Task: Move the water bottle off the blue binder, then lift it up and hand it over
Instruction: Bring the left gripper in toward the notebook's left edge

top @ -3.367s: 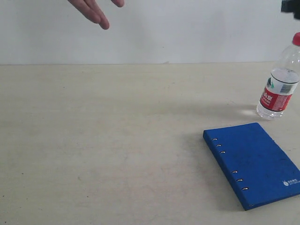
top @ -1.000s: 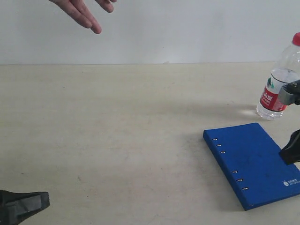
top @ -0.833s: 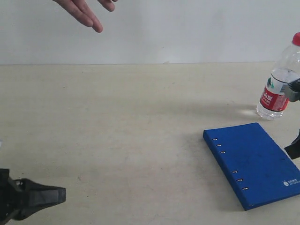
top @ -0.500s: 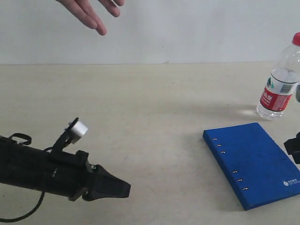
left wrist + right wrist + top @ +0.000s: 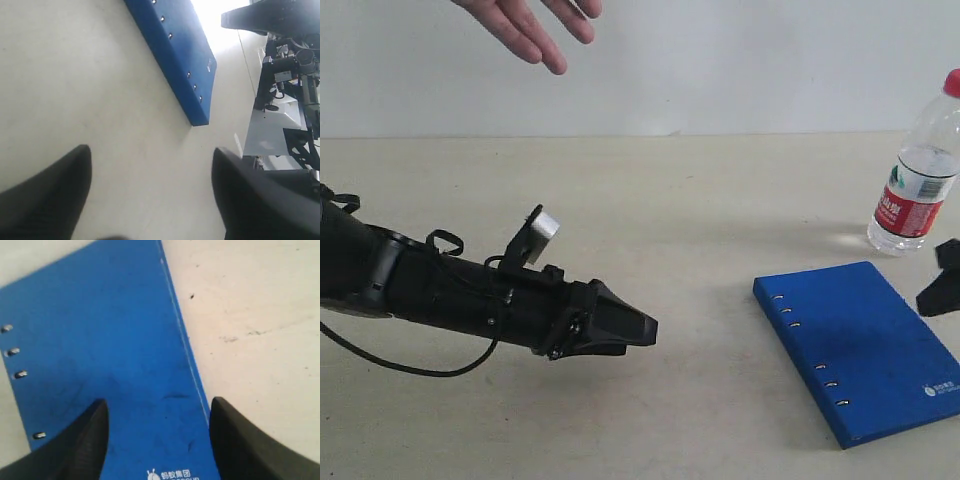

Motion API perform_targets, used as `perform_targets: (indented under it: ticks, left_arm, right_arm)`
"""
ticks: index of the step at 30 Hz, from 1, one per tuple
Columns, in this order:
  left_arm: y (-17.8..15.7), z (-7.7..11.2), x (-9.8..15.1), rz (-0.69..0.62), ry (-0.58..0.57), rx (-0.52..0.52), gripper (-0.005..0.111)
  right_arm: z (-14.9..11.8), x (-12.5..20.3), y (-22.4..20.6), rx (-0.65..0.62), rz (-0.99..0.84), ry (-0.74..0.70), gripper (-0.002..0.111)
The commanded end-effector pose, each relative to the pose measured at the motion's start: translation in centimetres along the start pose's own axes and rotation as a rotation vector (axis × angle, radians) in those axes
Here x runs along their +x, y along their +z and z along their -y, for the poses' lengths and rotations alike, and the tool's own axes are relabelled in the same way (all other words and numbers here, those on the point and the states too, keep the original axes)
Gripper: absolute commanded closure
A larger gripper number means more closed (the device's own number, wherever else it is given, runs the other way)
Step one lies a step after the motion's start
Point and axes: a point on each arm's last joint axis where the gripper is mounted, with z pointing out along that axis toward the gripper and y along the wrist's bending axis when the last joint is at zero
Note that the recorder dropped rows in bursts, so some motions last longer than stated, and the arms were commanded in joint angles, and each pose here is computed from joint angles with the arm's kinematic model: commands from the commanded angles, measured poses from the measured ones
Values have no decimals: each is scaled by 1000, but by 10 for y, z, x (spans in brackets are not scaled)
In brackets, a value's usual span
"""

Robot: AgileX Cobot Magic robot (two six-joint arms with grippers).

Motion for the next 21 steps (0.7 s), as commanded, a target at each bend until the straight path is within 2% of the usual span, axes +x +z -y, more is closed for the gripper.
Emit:
perform_targets:
  ticks: [1, 12, 17, 21]
  left_arm:
    - [4, 4, -7, 5, 17, 27, 43]
    - [42, 21, -22, -40, 64, 91, 43]
    - [42, 18, -23, -36, 68, 59, 43]
    - [43, 14, -24, -29, 68, 10, 43]
  right_arm:
    - [21, -5, -19, -118, 138, 52, 56]
    - [42, 0, 28, -199, 67, 76, 56]
    - [54, 3, 43, -152, 52, 106, 56]
    - [54, 6, 56, -238, 40, 140, 56]
